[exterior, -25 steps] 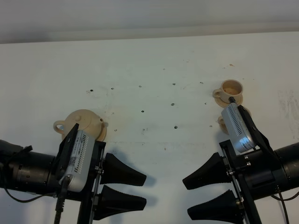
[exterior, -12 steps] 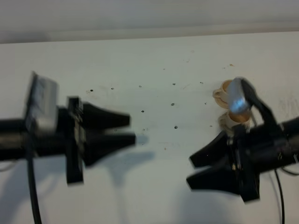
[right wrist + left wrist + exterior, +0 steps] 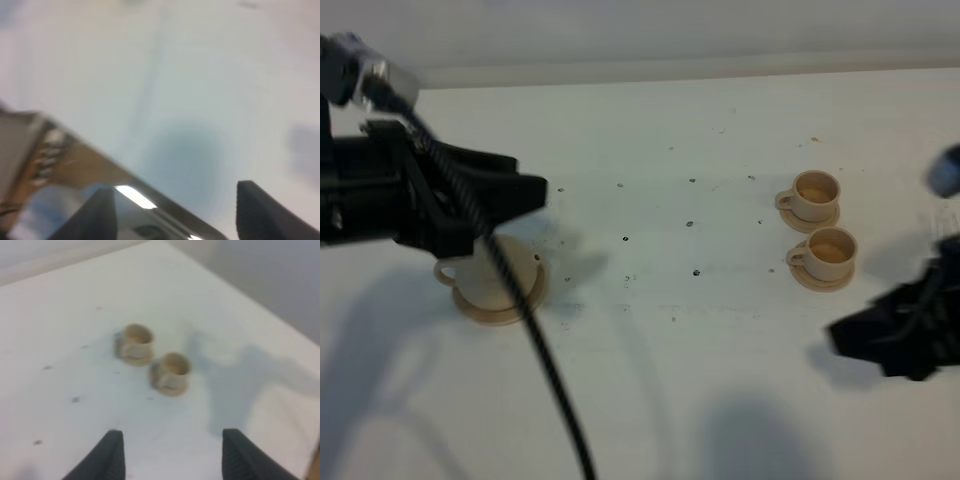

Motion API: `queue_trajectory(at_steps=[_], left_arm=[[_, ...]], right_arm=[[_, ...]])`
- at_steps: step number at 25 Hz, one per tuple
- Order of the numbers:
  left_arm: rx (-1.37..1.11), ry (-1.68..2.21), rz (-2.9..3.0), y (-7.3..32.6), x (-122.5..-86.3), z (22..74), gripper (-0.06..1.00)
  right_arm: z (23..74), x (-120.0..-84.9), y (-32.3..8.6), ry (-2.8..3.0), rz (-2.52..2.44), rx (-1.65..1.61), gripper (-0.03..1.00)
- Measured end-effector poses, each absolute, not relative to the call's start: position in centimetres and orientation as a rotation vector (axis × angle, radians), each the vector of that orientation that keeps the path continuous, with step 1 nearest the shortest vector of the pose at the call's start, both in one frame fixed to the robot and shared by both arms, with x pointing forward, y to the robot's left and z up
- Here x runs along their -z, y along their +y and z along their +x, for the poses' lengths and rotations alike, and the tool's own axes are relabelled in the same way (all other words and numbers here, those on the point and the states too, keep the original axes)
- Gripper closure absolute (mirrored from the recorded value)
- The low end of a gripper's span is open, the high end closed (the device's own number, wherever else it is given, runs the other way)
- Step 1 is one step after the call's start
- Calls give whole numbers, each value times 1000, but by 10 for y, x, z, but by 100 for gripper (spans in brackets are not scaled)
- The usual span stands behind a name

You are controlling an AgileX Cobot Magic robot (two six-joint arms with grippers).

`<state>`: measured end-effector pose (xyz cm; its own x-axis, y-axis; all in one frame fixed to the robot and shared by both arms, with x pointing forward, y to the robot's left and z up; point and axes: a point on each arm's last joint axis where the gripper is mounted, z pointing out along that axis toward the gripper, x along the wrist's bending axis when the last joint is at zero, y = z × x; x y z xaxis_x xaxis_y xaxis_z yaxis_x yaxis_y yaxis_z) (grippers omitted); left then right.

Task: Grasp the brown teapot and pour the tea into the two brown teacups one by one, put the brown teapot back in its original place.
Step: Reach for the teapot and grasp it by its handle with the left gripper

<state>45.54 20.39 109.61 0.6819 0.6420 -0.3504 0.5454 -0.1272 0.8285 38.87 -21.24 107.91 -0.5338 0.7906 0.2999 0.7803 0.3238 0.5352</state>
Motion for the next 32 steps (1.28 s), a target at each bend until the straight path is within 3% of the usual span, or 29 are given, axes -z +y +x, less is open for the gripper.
queue_trajectory(at_steps=[6, 10, 18, 32], left_arm=[[-207, 1003, 1760, 209, -1107, 464, 50], [-229, 1009, 1754, 210, -1108, 466, 50], [-257, 989, 1738, 208, -1121, 478, 50], [-70, 1048, 1846, 192, -1099, 550, 50]], right_arm=[[354, -1089, -244, 2373, 1670, -742, 43], [327, -1092, -258, 2304, 1632, -753, 43], [283, -1050, -281, 2178, 1530, -772, 43], [274, -1044, -284, 2087, 1473, -877, 43]])
